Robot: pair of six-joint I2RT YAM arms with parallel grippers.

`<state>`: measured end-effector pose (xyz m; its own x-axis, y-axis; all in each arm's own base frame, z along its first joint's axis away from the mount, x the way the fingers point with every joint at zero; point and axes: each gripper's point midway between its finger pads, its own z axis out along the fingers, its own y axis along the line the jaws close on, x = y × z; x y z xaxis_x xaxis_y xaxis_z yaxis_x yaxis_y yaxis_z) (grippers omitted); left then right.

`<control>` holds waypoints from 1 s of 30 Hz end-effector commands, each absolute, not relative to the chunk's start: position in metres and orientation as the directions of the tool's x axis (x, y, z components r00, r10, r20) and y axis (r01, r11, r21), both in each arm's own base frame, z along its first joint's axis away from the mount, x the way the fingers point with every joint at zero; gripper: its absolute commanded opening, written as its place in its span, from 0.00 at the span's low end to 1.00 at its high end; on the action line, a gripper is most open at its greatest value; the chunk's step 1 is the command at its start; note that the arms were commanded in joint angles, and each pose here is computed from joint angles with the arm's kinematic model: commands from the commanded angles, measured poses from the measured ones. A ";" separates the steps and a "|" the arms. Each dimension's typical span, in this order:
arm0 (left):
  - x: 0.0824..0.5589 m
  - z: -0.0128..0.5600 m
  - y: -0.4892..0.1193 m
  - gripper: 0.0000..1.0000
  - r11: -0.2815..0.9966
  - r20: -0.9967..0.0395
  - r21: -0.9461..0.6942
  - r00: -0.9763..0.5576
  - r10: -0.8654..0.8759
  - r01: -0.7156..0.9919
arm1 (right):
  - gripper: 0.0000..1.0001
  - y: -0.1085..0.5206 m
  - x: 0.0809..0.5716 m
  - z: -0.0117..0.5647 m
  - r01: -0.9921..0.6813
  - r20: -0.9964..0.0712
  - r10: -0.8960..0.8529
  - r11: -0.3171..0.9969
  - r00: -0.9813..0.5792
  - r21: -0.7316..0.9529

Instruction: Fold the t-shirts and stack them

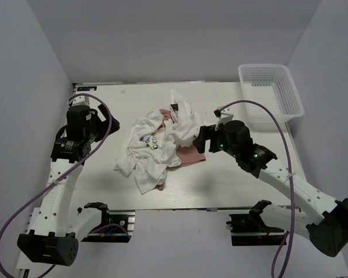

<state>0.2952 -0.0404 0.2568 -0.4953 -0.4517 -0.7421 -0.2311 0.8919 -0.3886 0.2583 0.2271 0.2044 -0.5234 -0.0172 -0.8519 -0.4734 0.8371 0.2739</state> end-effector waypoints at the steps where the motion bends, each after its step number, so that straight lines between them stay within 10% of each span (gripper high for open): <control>1: 0.291 0.265 -0.037 1.00 0.897 -0.764 -0.384 -0.471 -0.442 -0.218 | 0.90 0.231 0.257 0.220 -0.521 -0.882 -0.003 0.808 -0.471 0.275; 21: 0.291 0.236 -0.054 1.00 0.898 -0.719 -0.410 -0.550 -0.425 -0.159 | 0.90 0.324 0.392 0.115 -0.474 -0.758 -0.236 0.874 -0.608 0.108; 25: 0.291 0.236 -0.054 1.00 0.898 -0.719 -0.410 -0.550 -0.425 -0.159 | 0.04 0.310 0.428 0.103 -0.346 -0.734 -0.231 0.938 -0.639 0.006; 30: 0.288 0.242 -0.054 1.00 0.897 -0.729 -0.415 -0.535 -0.427 -0.151 | 0.00 0.251 0.470 0.230 -0.102 -0.890 -0.026 0.994 -0.454 0.023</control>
<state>0.2903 -0.0535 0.2336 -0.5584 -0.4277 -0.7108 -0.1762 0.8984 -0.4022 0.4229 0.3046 0.0995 -0.6522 -0.2347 -0.7208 -0.3415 0.9399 0.0030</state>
